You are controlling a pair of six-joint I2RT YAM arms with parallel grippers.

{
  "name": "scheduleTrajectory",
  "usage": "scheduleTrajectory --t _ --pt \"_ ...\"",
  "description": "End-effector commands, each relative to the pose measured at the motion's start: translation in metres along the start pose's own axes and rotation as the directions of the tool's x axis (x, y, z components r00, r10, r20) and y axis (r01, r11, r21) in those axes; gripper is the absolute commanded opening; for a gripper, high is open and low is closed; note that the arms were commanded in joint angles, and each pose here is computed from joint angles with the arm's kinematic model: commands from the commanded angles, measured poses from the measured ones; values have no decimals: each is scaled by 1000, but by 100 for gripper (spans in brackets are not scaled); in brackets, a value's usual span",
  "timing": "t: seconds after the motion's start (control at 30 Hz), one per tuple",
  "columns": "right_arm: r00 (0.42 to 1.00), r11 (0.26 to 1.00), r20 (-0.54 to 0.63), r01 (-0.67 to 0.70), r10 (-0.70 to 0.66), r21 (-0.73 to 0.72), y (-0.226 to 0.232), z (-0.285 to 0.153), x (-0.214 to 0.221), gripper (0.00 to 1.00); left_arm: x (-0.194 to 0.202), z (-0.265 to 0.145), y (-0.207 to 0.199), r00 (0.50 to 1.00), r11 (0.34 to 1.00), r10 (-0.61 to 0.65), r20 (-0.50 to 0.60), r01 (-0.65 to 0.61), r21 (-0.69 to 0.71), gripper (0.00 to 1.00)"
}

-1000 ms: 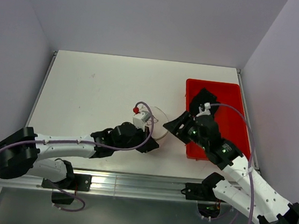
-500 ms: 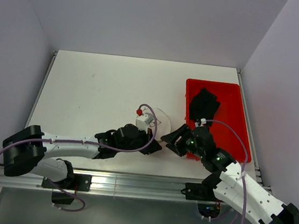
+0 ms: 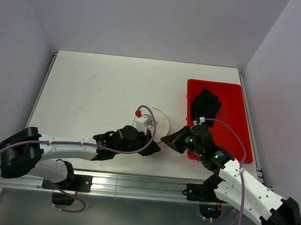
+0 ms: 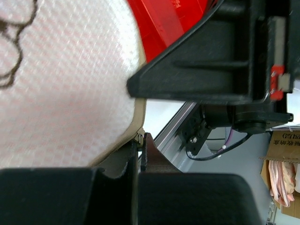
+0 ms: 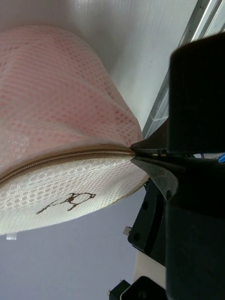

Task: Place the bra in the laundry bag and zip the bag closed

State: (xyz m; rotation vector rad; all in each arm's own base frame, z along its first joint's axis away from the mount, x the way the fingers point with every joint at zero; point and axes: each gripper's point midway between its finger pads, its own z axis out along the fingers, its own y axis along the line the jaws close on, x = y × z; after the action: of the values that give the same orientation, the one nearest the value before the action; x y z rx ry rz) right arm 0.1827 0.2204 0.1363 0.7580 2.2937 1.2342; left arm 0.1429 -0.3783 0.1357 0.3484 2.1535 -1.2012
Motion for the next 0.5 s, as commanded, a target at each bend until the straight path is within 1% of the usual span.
scheduleTrajectory --t 0.0,0.07,0.13,0.17,0.2,0.23,0.27,0.3,0.33,0.37,0.4,0.43,0.47 --pt "996 996 50 81 -79 -41 30 -3 -13 0 -16 -18 -4 999 1000 -4 54 4 10 0" --pt "989 990 67 134 -131 -45 41 -4 -21 0 -24 -24 8 997 1000 -17 74 19 -21 0" --pt "985 986 54 167 -166 -17 42 2 -26 0 -33 -35 23 995 998 -32 96 37 -52 0" --pt "977 976 41 213 -211 -40 54 0 -27 0 -36 -39 29 994 997 -37 105 44 -65 0" --pt "976 976 37 217 -216 -15 52 6 -36 0 -40 -46 30 992 997 -41 120 49 -61 0" --pt "972 972 29 234 -233 -12 54 8 -39 0 -44 -51 41 991 994 -46 128 58 -93 0" --pt "959 958 25 282 -281 -45 70 6 -43 0 -47 -55 46 989 992 -48 136 63 -107 0" --pt "958 958 16 286 -286 -20 68 14 -52 0 -53 -62 46 986 992 -48 157 64 -104 0" --pt "953 953 7 303 -303 -13 70 17 -56 0 -56 -67 56 985 988 -52 163 75 -138 0" --pt "936 935 18 353 -352 -37 88 16 -64 0 -59 -70 59 984 986 -54 171 80 -147 0" --pt "934 934 -27 357 -357 -20 85 26 -65 0 -62 -73 61 982 985 -57 181 85 -151 0" --pt "925 924 -2 380 -380 -43 105 25 -77 0 -66 -76 69 979 980 -64 193 99 -174 0" --pt "910 909 -1 414 -415 -40 109 28 -82 0 -65 -79 74 980 976 -69 189 106 -191 0"
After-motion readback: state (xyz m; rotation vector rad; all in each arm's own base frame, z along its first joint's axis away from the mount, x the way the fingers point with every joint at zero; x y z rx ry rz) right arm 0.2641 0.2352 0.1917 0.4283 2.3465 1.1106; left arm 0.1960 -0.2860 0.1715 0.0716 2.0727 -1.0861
